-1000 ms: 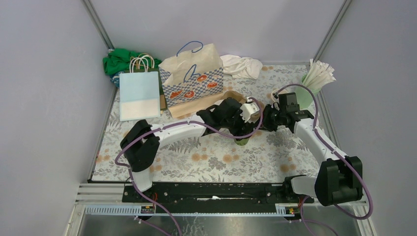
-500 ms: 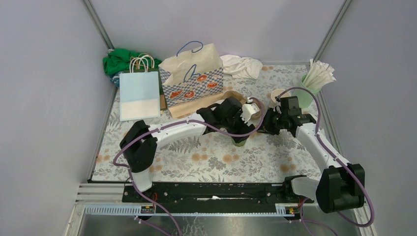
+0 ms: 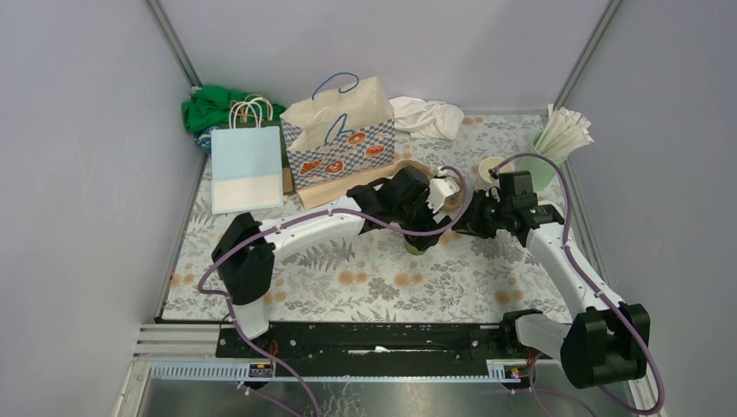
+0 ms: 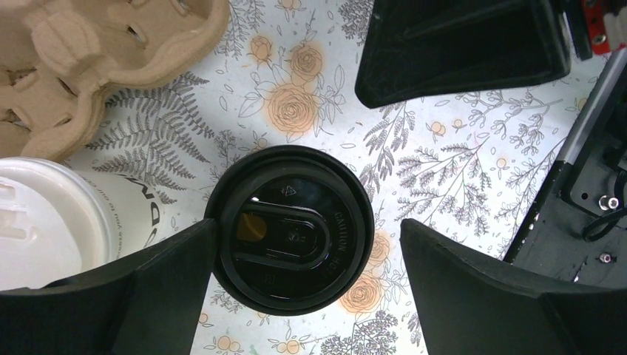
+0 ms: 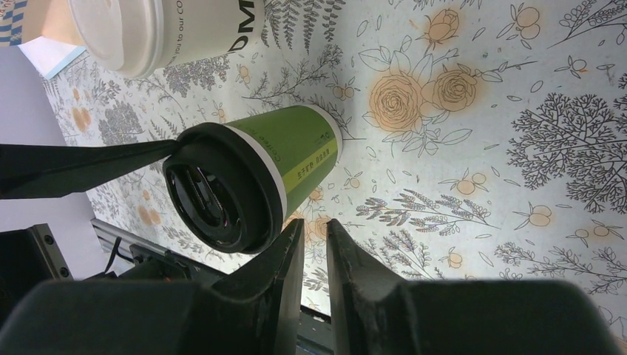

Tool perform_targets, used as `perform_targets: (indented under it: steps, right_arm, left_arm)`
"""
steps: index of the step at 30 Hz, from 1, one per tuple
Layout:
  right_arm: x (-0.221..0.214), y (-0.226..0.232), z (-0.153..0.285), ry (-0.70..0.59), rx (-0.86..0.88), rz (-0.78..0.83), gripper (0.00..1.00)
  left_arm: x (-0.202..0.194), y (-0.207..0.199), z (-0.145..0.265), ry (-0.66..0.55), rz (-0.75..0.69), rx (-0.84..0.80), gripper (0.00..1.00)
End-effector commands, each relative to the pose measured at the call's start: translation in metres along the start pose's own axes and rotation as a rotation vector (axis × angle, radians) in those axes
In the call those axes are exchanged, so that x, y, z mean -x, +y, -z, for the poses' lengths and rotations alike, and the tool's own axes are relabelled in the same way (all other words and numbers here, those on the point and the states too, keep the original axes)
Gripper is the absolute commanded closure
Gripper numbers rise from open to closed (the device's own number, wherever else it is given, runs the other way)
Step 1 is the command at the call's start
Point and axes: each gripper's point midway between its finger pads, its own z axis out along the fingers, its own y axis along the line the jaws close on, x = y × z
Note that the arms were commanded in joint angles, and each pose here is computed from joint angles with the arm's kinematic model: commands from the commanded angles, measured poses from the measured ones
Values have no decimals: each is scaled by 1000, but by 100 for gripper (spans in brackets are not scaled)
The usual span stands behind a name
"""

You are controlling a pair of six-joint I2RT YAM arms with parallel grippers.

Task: Pack the takeout coffee
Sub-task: Close the cup lid on the coffee cup.

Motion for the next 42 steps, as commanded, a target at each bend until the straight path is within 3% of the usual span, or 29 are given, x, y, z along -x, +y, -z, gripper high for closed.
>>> perform_targets:
  steps: [1,7,14,19,24,27,35,42]
  right_arm:
    - [1,8,8,-3,31,23,75]
    - [-1,25,12,10,119,32,66]
    - [-3,33,15,17,166,46,65]
    - [-6,39,14,34,194,46,66]
    - [-15,41,4,57,203,40,67]
    - [-21,41,-3,72,204,38,67]
    - [-25,34,-16,92,170,37,72]
    - [-29,29,-21,105,159,32,73]
  left_arm:
    - [40,2,23,-106,-2,40,3]
    - [44,6,24,-112,44,64,4]
    - [70,13,56,-222,110,83,7]
    - [65,30,82,-281,241,90,24]
    - [31,51,94,-322,393,63,51]
    - [12,56,91,-328,455,31,59]
    - [-7,55,70,-376,573,-94,67]
    - [-9,55,59,-396,626,-162,64]
